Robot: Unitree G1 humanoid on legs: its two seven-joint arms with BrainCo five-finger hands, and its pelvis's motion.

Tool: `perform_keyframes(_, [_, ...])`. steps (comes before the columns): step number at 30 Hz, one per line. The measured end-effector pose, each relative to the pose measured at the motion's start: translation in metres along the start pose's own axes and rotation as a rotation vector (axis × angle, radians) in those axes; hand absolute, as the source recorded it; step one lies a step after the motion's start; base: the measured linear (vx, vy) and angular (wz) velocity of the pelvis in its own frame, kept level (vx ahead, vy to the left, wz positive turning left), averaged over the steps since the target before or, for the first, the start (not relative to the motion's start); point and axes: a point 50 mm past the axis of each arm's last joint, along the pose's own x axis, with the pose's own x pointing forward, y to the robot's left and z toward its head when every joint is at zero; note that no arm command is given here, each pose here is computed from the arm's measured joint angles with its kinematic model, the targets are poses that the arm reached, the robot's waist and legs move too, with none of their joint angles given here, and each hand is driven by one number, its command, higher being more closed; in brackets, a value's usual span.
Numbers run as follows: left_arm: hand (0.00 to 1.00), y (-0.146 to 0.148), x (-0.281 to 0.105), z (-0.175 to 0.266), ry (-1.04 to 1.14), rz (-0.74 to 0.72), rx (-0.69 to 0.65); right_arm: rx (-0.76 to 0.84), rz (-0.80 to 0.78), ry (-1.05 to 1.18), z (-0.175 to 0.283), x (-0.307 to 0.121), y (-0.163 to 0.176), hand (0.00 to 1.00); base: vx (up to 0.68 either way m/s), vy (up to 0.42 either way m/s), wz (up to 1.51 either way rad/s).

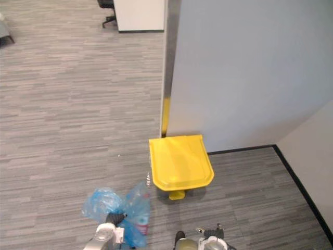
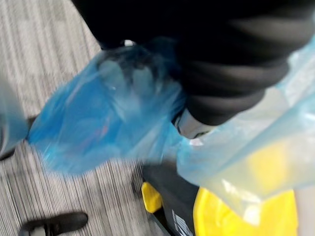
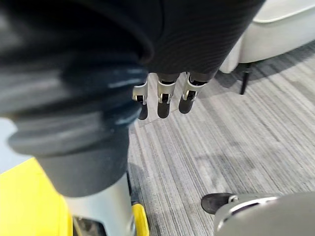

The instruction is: Gather rubbish on tea table into small bin, then transfer packed bag to large trash can.

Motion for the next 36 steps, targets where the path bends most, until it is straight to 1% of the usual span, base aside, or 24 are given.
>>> perform_keyframes(2, [1.0, 0.007, 0.0, -0.004, 0.009, 0.016, 0.012, 0.0, 0.005, -0.004, 0.002, 0.0, 0.001, 0.0, 0.04, 0.064, -0.28])
perform_keyframes(8, [1.0, 0.003, 0.0, -0.001, 0.003, 0.013, 0.002, 0.002, 0.007, -0.039, 0.016, 0.003, 0.001, 0.0, 0.0, 0.007, -0.14])
perform_keyframes(11, [1.0, -0.001, -0.001, -0.002, 0.009, 0.021, -0.014, 0.018, 0.003, -0.075, 0.023, 0.003, 0.001, 0.0, 0.0, -0.018, 0.22])
perform_keyframes(13, [1.0, 0.003, 0.0, -0.001, 0.01, 0.038, -0.031, 0.035, 0.004, -0.087, 0.026, 0.002, 0.002, 0.0, 0.16, -0.073, 0.4])
perform_keyframes(17, [1.0, 0.004, 0.0, 0.0, 0.011, 0.049, -0.068, 0.062, -0.013, -0.068, 0.023, 0.002, 0.0, 0.0, 0.36, -0.194, 0.22])
perform_keyframes(19, [1.0, -0.006, 0.001, 0.007, -0.002, 0.035, -0.101, 0.062, -0.022, -0.084, 0.029, 0.004, -0.003, 0.0, 0.33, -0.145, -0.12])
perform_keyframes(20, [1.0, -0.017, 0.003, 0.02, -0.035, 0.007, -0.118, 0.086, -0.034, -0.117, 0.038, 0.004, -0.006, 0.0, 0.3, -0.119, -0.01])
perform_keyframes(23, [1.0, -0.026, 0.003, 0.031, -0.064, -0.016, -0.137, 0.118, -0.047, -0.129, 0.038, 0.002, -0.009, 0.0, 0.26, -0.138, 0.16])
perform_keyframes(31, [1.0, -0.022, 0.005, 0.048, -0.119, -0.01, -0.139, 0.103, -0.035, -0.151, 0.044, 0.001, -0.007, 0.0, 0.11, -0.058, 0.32])
perform_keyframes(36, [1.0, -0.016, 0.005, 0.063, -0.186, -0.001, -0.144, 0.038, 0.041, -0.248, 0.067, -0.006, 0.015, 0.0, 0.0, -0.012, 0.2])
